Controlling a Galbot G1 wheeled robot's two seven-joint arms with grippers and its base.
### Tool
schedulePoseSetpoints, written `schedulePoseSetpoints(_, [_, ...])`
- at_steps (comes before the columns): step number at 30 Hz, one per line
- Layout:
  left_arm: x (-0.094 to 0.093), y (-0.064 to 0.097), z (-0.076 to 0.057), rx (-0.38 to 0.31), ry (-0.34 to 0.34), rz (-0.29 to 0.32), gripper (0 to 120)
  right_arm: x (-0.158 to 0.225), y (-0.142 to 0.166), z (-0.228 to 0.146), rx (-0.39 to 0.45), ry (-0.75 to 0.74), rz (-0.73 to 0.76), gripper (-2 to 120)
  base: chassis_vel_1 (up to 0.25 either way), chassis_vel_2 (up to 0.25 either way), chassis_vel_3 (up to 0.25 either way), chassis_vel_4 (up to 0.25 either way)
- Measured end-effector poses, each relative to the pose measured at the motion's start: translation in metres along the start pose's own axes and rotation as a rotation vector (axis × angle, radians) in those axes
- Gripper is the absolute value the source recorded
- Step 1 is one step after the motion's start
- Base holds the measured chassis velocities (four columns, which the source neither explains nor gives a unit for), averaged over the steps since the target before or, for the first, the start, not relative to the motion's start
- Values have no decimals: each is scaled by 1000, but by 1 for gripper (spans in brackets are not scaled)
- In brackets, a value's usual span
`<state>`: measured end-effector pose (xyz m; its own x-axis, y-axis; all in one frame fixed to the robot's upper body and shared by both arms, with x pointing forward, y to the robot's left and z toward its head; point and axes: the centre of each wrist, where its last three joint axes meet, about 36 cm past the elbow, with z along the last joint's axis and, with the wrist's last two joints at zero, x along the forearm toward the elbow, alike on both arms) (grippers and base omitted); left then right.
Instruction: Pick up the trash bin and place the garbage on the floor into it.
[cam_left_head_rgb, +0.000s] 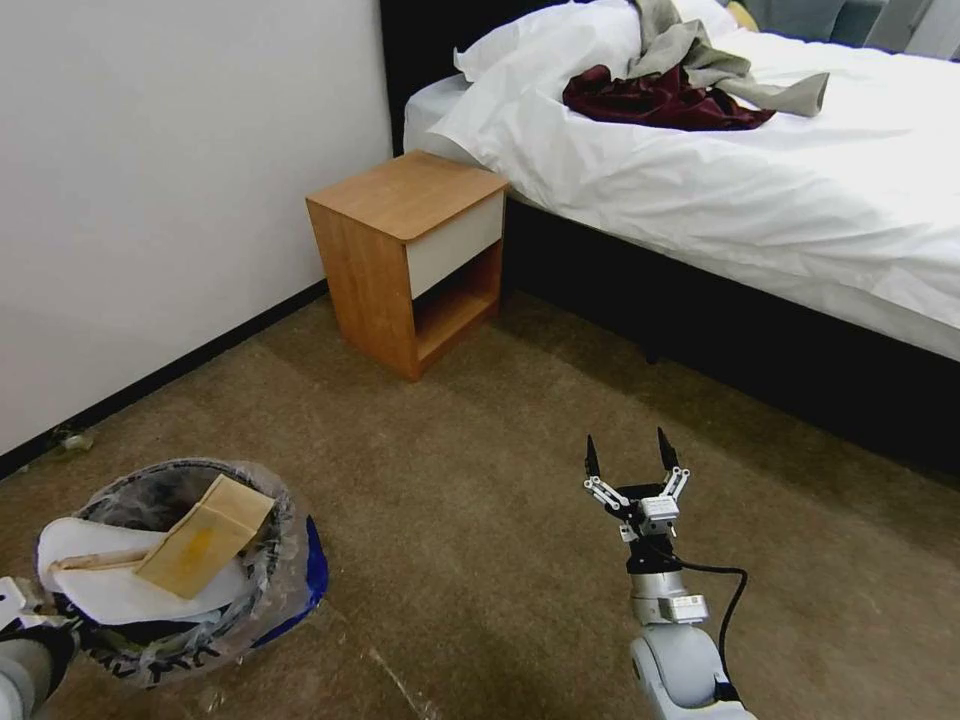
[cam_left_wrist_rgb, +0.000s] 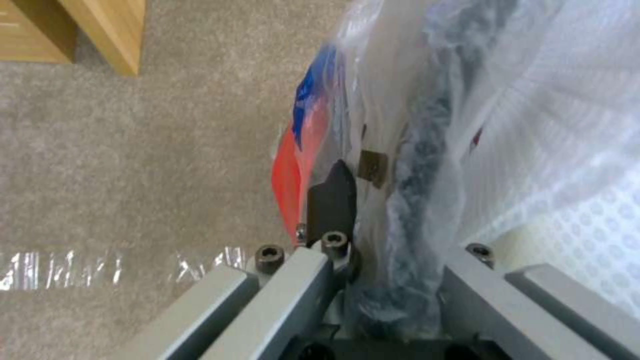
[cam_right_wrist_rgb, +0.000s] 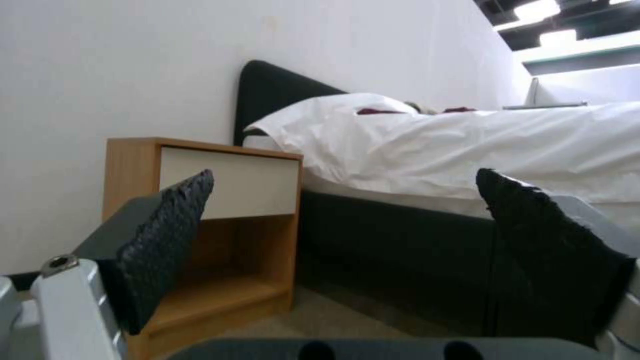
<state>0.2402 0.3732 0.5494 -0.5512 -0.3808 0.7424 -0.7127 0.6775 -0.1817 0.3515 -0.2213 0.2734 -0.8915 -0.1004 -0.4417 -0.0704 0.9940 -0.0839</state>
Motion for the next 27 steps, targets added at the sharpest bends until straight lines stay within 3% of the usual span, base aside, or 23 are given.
schedulePoseSetpoints(27, [6, 1, -2, 4, -11, 0, 0, -15, -7, -4, 12, -37, 12, 100, 10, -10, -9, 9])
